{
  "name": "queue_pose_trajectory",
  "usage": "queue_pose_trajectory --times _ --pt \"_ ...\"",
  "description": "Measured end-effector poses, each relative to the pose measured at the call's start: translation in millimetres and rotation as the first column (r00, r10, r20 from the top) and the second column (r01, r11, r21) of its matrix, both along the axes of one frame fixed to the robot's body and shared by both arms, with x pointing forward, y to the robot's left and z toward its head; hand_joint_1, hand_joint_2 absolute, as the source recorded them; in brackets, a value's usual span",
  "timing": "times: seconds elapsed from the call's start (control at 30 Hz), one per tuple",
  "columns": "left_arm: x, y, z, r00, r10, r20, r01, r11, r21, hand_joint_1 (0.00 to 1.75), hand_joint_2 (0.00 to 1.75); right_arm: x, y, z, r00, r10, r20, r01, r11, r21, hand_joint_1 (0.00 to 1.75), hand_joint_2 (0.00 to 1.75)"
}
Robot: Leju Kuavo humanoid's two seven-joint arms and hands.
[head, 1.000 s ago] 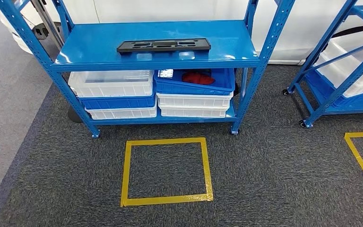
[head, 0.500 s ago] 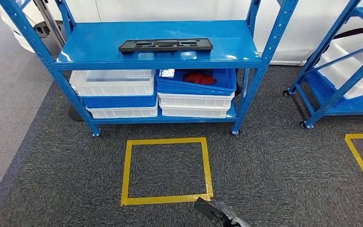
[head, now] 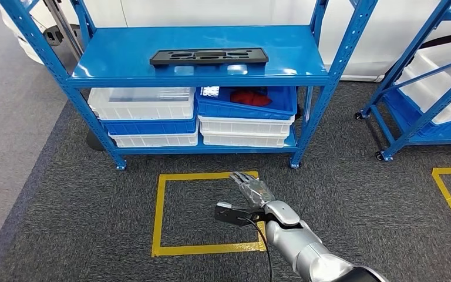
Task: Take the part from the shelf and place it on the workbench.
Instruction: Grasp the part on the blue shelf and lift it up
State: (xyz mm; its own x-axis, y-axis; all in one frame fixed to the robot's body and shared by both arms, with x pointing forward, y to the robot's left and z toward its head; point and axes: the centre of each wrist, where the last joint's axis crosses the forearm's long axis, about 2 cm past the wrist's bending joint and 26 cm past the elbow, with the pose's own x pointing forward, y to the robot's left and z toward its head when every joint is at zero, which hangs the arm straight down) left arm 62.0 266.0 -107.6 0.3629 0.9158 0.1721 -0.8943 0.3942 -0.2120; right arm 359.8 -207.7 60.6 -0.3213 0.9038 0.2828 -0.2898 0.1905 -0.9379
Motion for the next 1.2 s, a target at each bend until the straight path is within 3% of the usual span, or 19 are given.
queue_pose_trajectory --times 0.13,0.3,0.67,1.2 --pt "1.9 -2.6 0.3 0.999 0.041 0.005 -0.041 0.999 -0.017 0.00 0.00 27.1 8.9 35.3 0.983 0.111 0.149 -0.100 0.992 -0.081 0.00 0.00" --pt "-0.6 -7.8 0.0 0.996 0.095 -0.002 -0.095 0.994 -0.045 0.00 0.00 50.8 19.5 72.9 0.922 0.258 0.288 -0.204 0.957 -0.207 0.00 0.00" --pt "8.2 -15.8 1.7 0.980 0.198 0.023 -0.196 0.978 -0.077 0.00 0.00 90.2 42.7 158.3 0.697 0.536 0.476 -0.324 0.827 -0.459 0.00 0.00" --pt "12.2 -21.9 2.8 0.975 0.221 0.030 -0.217 0.971 -0.104 0.00 0.00 93.8 44.1 167.4 0.658 0.571 0.491 -0.338 0.807 -0.485 0.00 0.00"
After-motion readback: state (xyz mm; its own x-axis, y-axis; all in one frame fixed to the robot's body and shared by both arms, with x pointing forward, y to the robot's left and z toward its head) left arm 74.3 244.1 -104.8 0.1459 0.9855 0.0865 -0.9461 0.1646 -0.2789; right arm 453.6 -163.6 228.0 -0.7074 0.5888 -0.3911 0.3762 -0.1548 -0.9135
